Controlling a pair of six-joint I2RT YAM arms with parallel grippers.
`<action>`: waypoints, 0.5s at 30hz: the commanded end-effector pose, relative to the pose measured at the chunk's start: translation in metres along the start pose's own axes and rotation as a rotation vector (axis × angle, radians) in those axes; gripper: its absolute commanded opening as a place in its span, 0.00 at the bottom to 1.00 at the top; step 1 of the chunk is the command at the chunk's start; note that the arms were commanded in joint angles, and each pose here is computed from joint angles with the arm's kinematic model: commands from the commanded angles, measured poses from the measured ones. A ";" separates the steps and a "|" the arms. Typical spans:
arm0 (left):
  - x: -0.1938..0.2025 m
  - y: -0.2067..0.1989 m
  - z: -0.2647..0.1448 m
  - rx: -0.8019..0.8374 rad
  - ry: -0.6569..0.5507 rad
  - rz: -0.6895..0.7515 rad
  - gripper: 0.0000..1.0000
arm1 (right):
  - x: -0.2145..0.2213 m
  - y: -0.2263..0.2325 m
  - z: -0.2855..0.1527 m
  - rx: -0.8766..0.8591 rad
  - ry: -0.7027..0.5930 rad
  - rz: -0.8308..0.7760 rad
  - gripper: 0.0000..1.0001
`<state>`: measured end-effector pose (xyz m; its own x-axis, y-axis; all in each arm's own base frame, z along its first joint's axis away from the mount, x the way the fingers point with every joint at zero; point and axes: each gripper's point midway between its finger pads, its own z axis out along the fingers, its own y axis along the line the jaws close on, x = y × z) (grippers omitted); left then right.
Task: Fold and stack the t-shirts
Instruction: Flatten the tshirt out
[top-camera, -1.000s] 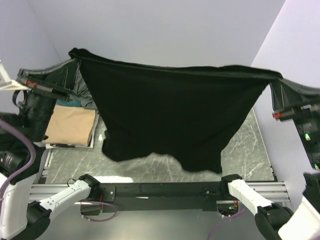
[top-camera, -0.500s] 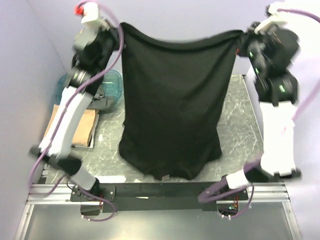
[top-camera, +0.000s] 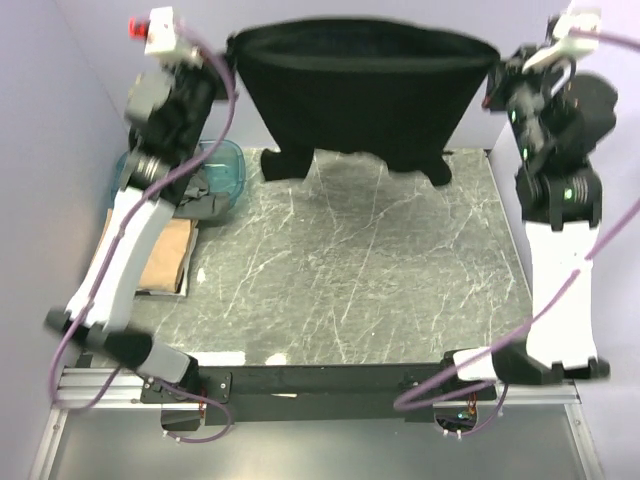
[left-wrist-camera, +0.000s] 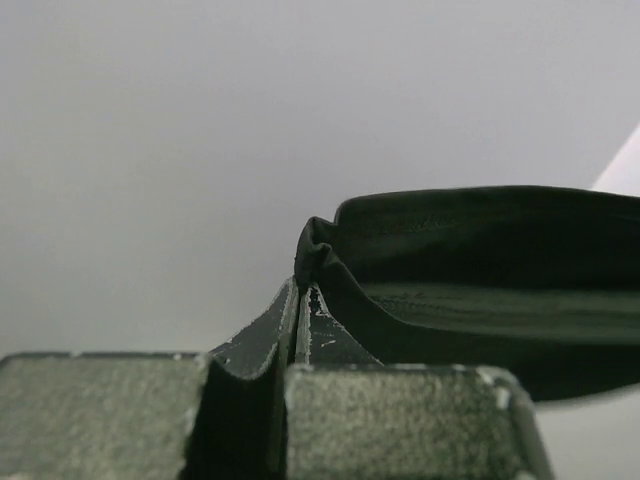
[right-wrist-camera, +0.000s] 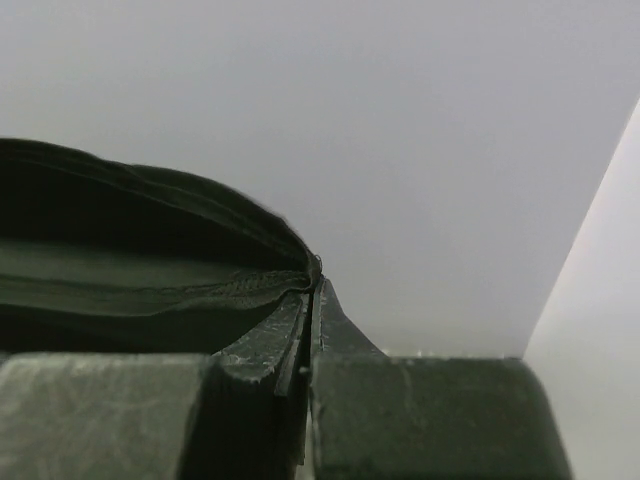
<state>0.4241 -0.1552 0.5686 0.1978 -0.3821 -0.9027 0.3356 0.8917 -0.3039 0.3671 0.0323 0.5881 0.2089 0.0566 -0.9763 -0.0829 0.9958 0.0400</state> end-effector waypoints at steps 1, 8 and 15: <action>0.018 0.001 -0.031 0.057 -0.030 0.019 0.01 | 0.044 0.006 -0.006 -0.061 0.042 -0.042 0.00; 0.178 0.032 -0.100 0.040 0.172 -0.028 0.01 | 0.175 0.022 -0.049 -0.163 0.248 0.012 0.00; 0.322 0.048 -0.189 -0.070 0.478 -0.155 0.01 | 0.323 0.037 -0.109 -0.154 0.568 0.245 0.00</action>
<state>0.3404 -0.1866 0.1909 -0.3471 -0.2389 -0.9069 0.2839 0.8949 -0.3444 0.3420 0.0657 0.2603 -0.3810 0.0797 -0.9211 -0.1990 0.9658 0.1659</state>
